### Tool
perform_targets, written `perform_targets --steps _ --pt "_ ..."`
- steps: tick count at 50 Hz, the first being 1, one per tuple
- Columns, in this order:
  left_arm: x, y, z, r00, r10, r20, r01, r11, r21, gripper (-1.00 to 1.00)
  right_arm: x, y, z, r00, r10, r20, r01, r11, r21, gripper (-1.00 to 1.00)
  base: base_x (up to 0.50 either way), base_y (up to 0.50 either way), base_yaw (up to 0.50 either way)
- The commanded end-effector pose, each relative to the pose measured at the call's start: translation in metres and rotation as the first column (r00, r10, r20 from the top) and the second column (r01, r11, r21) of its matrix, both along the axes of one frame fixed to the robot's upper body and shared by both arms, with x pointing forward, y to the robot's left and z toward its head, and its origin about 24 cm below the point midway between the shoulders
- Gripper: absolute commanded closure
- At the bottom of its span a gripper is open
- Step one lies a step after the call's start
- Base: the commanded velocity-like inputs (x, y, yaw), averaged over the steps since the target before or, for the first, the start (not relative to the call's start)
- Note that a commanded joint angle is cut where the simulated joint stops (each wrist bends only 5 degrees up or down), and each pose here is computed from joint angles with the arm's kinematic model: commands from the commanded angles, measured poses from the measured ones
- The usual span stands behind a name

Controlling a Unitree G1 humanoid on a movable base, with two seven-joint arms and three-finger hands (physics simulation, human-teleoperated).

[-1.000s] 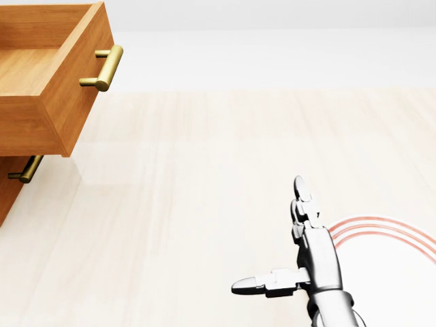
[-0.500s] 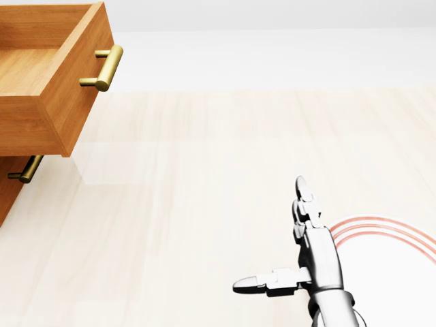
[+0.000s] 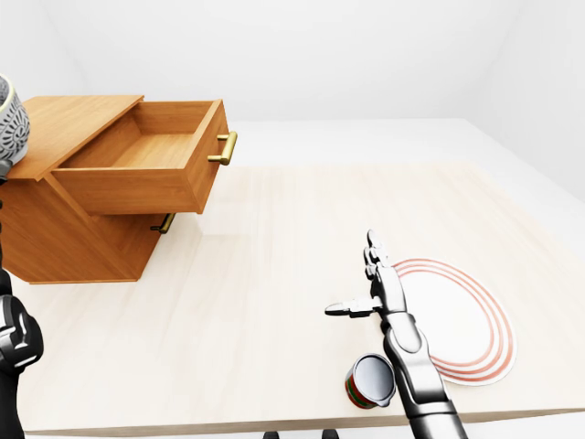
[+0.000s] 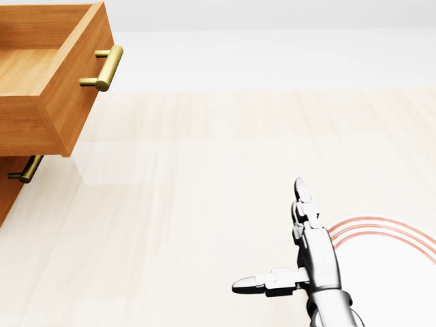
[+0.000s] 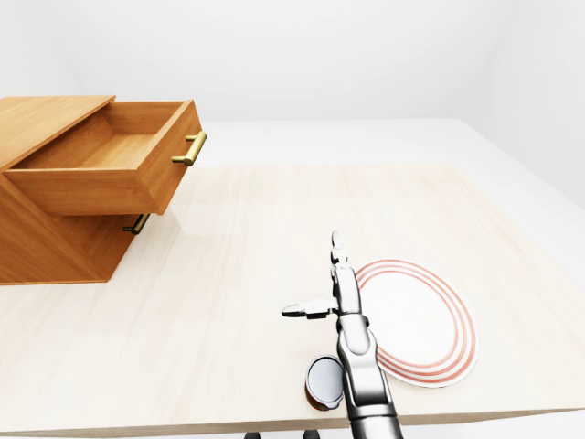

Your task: Put the bowl on top of the cabinet.

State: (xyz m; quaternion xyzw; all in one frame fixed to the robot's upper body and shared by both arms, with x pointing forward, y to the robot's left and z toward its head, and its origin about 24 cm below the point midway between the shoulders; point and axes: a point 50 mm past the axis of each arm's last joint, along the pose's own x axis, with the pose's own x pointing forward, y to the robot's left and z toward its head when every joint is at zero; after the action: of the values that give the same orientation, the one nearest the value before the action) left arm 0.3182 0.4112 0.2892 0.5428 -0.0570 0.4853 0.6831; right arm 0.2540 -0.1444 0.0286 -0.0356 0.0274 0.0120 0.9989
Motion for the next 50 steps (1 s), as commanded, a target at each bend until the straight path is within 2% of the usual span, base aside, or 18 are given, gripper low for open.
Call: perform_targets --steps 1,7,8,21,31,40,44,49,50 --pt "0.048 -0.065 -0.103 0.962 -0.210 -0.173 0.173 0.963 -0.209 0.90 0.001 0.000 -0.002 1.000 -0.001 -0.005 0.001 1.000 -0.004 -1.00 0.00 0.00 0.00" --pt "0.049 -0.069 -0.107 0.958 -0.220 -0.185 0.180 0.961 -0.212 0.85 0.001 -0.002 -0.002 1.000 -0.004 -0.006 0.004 1.000 -0.001 -1.00 0.00 0.00 0.00" --pt "0.049 -0.069 -0.107 0.958 -0.222 -0.184 0.181 0.960 -0.214 -1.00 0.001 -0.002 -0.002 1.000 -0.005 -0.005 0.005 1.000 0.000 -1.00 0.00 0.00 0.00" --pt "0.048 -0.066 -0.104 0.961 -0.213 -0.177 0.176 0.962 -0.207 -1.00 0.002 0.001 -0.003 1.000 -0.001 -0.009 0.001 1.000 -0.003 -1.00 0.00 0.00 0.00" --pt "0.052 -0.072 -0.102 0.957 -0.229 -0.180 0.194 0.962 -0.192 -1.00 0.002 0.001 -0.003 1.000 0.000 -0.009 0.000 1.000 -0.003 -1.00 0.00 0.00 0.00" --pt "0.057 -0.078 -0.087 0.958 -0.248 -0.143 0.224 0.961 -0.164 -1.00 0.002 0.001 -0.004 1.000 0.000 -0.010 0.000 1.000 -0.003 -1.00 0.00 0.00 0.00" --pt "0.060 -0.083 -0.071 0.960 -0.265 -0.091 0.251 0.957 -0.143 -1.00 0.002 0.002 -0.004 1.000 0.003 -0.012 -0.003 1.000 -0.005 -1.00 0.00 0.00 0.00" --pt "0.058 -0.090 -0.047 0.952 -0.303 0.044 0.306 0.945 -0.117 -1.00 0.002 0.002 -0.005 1.000 0.004 -0.013 -0.004 1.000 -0.006 -1.00 0.00 0.00 0.00" --pt "0.055 -0.093 -0.037 0.940 -0.324 0.106 0.333 0.939 -0.088 -1.00 0.002 0.003 -0.005 1.000 0.005 -0.013 -0.005 1.000 -0.006 -1.00 0.00 0.00 0.00"
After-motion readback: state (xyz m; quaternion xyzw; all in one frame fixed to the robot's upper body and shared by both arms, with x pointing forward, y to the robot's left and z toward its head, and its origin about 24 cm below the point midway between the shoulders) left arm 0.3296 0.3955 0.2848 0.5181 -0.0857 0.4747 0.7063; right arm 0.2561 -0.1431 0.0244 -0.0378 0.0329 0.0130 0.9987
